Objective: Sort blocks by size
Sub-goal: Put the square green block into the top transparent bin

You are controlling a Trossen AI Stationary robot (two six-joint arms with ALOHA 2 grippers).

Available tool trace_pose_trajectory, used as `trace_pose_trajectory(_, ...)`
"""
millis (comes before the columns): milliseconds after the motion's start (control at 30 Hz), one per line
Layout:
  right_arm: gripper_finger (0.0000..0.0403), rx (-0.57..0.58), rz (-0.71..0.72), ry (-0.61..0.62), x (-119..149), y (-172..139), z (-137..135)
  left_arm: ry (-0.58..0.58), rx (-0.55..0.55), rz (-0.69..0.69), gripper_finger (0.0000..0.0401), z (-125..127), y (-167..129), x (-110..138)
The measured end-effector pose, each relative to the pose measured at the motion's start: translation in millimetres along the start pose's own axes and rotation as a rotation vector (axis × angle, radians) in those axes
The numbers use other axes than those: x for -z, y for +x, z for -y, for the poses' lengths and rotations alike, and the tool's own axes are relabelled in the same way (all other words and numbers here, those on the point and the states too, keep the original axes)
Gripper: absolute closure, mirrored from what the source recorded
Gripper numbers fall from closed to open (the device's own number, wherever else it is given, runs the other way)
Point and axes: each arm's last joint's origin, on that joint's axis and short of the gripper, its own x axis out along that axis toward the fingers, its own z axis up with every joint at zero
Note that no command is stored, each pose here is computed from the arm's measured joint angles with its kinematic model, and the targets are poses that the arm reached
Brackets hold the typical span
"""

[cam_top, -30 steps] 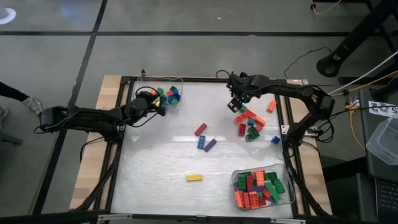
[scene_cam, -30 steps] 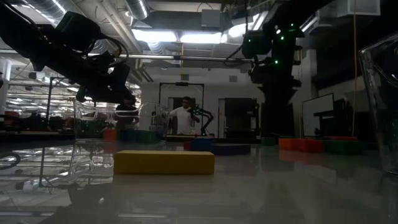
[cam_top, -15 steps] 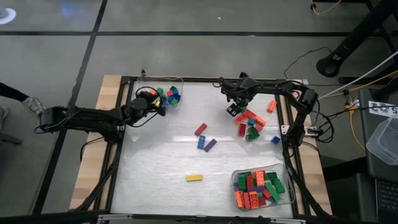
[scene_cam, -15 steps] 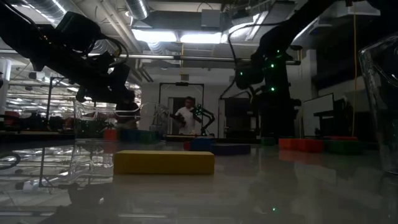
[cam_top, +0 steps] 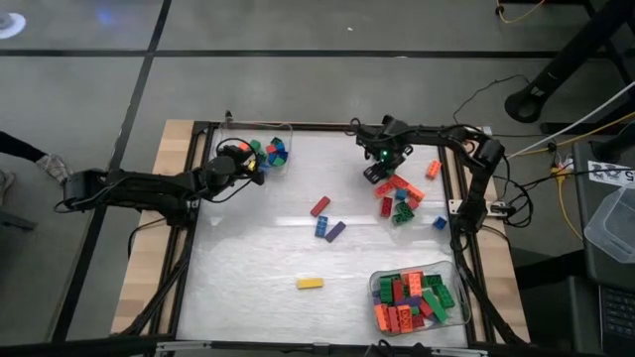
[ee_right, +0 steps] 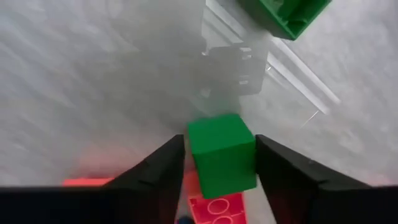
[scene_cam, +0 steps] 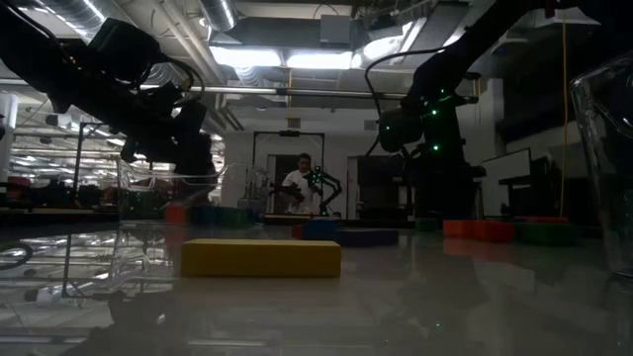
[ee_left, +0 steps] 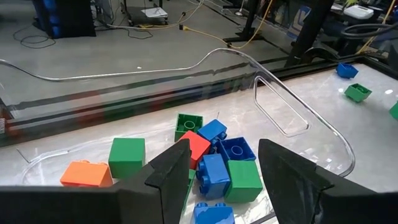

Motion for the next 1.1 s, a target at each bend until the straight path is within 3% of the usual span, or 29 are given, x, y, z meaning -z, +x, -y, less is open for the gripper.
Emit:
trace_pose_trajectory(167, 0.0279, 0.005, -0.018, 0.000, 1.7, -0.2, 0.5, 0.000, 0.000, 0.000, 0.0223, 0.0, 0.0, 0.1)
trace_pose_trajectory(400, 0.0278, -0.088, -0.014, 0.034, -0.2, -0.9, -2.6, 0.000, 0.010, -0.004, 0.0223, 0.3, 0.0, 0.1)
trace_pose_trajectory(567, 0.0243, -0.304, 0.066, 0.061, -12.2, -2.9, -11.8, 0.000, 0.010, -0.004, 0.0223, 0.3, 0.0, 0.2)
trace_pose_trajectory(667, 0.0249, -0.460, 0.147, 0.057, -22.2, -6.6, -20.9, -0.001, 0.010, -0.003, 0.0223, 0.3, 0.0, 0.0)
trace_pose_trajectory(833, 0.0274, -0.696, 0.354, 0.010, -41.1, -21.5, -42.2, 0.005, 0.033, -0.007, 0.0223, 1.2, 0.0, -0.2)
trace_pose_trajectory(1100, 0.0251, -0.997, 0.771, 0.005, -63.9, -65.3, -75.1, 0.005, 0.093, -0.025, 0.0223, 3.0, -0.2, -0.1)
